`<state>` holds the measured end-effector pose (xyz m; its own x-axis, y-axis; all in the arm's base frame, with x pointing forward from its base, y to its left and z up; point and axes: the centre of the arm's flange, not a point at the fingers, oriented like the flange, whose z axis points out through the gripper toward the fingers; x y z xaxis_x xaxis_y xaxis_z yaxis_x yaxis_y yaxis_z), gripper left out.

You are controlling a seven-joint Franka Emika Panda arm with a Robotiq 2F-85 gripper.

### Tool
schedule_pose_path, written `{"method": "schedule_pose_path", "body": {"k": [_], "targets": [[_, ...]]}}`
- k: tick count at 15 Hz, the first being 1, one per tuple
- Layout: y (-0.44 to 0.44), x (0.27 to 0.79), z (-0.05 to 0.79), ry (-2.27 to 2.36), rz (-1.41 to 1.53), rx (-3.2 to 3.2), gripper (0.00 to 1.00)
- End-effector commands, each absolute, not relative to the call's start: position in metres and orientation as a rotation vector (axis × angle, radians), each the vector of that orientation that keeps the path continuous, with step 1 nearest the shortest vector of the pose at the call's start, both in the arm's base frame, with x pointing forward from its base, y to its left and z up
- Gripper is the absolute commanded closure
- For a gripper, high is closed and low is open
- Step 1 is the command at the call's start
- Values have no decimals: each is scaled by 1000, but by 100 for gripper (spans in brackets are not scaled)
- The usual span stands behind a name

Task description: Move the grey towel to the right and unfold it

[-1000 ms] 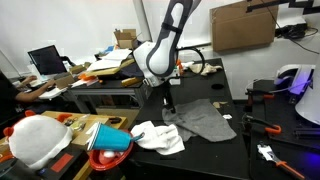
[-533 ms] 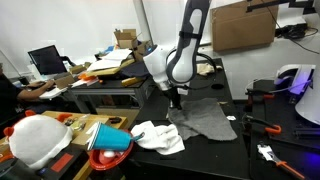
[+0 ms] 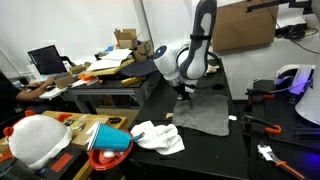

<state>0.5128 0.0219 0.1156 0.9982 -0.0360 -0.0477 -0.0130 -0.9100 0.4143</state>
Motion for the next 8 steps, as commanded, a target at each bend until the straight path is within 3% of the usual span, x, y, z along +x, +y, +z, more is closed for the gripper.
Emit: {"method": "schedule_pose_path", "body": {"k": [1,8], "targets": [[-1,547,114,-174,-33,2696,100],[-39,603,115,-344,65,2692,100]]}}
